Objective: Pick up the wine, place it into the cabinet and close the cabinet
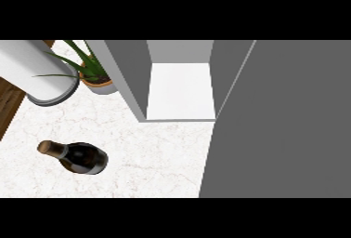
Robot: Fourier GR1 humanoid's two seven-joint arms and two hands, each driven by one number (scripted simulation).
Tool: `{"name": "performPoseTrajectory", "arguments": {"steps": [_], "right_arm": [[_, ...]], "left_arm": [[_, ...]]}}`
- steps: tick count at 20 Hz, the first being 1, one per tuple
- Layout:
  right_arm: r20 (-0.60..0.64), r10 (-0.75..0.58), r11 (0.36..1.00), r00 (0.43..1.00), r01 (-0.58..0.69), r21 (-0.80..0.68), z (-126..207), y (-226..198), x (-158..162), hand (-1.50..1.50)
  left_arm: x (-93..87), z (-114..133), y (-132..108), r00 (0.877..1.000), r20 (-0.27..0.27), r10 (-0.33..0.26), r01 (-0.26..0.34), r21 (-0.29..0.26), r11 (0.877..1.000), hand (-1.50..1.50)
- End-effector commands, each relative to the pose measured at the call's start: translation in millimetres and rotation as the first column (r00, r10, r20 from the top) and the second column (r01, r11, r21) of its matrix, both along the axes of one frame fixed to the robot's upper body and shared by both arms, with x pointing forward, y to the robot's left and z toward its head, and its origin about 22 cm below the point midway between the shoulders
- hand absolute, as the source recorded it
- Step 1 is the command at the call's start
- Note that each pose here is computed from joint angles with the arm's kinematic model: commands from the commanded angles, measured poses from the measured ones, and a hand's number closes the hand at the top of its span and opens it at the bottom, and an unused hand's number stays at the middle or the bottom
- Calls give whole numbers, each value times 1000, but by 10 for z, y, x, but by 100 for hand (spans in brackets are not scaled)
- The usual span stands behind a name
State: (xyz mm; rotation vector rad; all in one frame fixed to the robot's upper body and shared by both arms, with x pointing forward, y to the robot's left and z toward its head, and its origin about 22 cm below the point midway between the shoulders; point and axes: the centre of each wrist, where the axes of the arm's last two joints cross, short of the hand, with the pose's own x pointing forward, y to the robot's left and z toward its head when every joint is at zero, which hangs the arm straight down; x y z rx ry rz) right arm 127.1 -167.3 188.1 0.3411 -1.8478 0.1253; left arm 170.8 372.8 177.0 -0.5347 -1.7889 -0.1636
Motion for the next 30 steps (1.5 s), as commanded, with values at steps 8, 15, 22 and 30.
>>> {"name": "performPoseTrajectory", "arguments": {"steps": [8, 15, 22, 30], "right_arm": [[80, -82, 996, 993, 84, -14, 249, -77, -295, -150], [70, -56, 998, 996, 57, -4, 263, -8, -333, -150], [75, -75, 997, 994, 77, -21, 244, -84, -406, -150], [87, -54, 998, 995, 55, -10, 239, -26, -408, -150]], "left_arm": [[273, -475, -30, 999, -40, 19, -18, 25, 1000, -150], [291, -958, -60, 997, -59, 46, -44, 46, 998, -150], [249, -1221, 324, 992, -74, 99, -94, 61, 994, -150], [299, -1648, 343, 986, -106, 126, -115, 100, 988, -150]]}}
